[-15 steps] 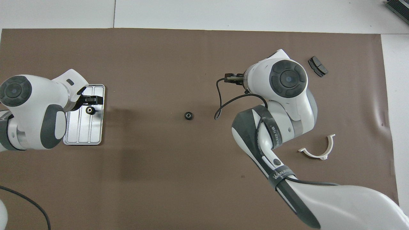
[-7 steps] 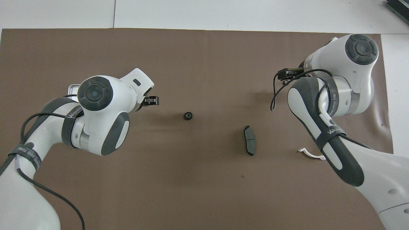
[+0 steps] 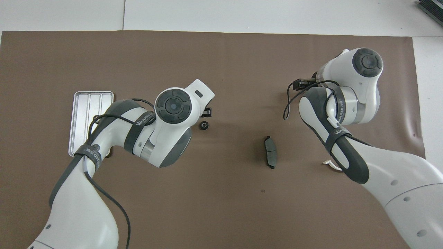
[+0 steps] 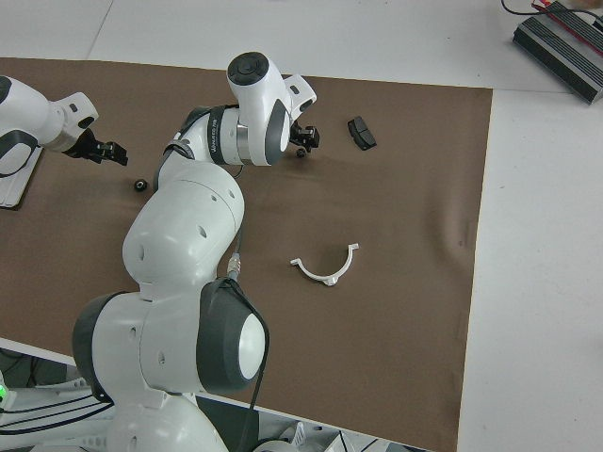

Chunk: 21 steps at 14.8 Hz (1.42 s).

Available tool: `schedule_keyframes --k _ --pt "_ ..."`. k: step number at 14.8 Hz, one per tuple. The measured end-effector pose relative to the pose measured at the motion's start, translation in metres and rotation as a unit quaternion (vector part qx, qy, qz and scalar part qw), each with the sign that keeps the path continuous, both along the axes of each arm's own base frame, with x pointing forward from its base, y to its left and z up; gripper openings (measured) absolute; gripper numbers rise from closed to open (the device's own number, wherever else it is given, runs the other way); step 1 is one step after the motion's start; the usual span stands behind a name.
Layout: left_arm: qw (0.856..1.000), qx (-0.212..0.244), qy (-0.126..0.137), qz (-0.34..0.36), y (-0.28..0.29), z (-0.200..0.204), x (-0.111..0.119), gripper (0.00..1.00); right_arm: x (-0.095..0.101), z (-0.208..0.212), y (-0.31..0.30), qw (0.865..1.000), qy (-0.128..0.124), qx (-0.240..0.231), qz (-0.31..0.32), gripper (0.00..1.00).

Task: Pick bearing gear from pile to tray
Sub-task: 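Grasp the middle bearing with the left gripper while the right gripper withdraws, then lower the bearing onto the tray while the right gripper reaches the last bearing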

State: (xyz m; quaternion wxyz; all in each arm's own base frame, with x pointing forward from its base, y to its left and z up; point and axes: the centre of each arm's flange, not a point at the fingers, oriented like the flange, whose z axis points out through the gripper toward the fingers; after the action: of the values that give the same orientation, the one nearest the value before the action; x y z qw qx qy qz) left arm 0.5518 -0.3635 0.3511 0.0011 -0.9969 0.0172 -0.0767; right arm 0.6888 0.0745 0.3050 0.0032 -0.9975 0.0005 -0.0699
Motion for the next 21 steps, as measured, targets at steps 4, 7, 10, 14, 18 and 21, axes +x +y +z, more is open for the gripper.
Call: schedule_keyframes --k 4,7,10,14,18,21 --pt "1.000 0.006 0.007 -0.003 -0.017 -0.023 0.001 0.70 -0.001 -0.006 -0.008 1.000 0.004 -0.004 0.015 0.53" --pt "1.000 0.006 0.008 -0.005 -0.018 -0.030 0.001 0.70 -0.003 -0.011 -0.010 1.000 0.003 -0.005 0.017 0.53" --pt "1.000 0.005 0.007 -0.013 -0.024 -0.040 -0.009 0.70 -0.005 -0.016 -0.011 1.000 0.002 -0.006 0.024 0.53" --pt "1.000 0.009 0.014 -0.021 -0.027 -0.055 -0.021 0.71 -0.002 -0.014 -0.020 1.000 -0.012 -0.006 0.018 0.52" --pt "0.999 0.010 0.015 -0.027 -0.032 -0.056 -0.027 0.67 -0.002 -0.014 -0.022 1.000 -0.012 -0.006 0.016 0.41" --pt "1.000 0.009 0.013 -0.024 -0.031 -0.055 -0.026 0.48 -0.002 -0.015 -0.021 1.000 -0.012 -0.005 0.016 0.37"
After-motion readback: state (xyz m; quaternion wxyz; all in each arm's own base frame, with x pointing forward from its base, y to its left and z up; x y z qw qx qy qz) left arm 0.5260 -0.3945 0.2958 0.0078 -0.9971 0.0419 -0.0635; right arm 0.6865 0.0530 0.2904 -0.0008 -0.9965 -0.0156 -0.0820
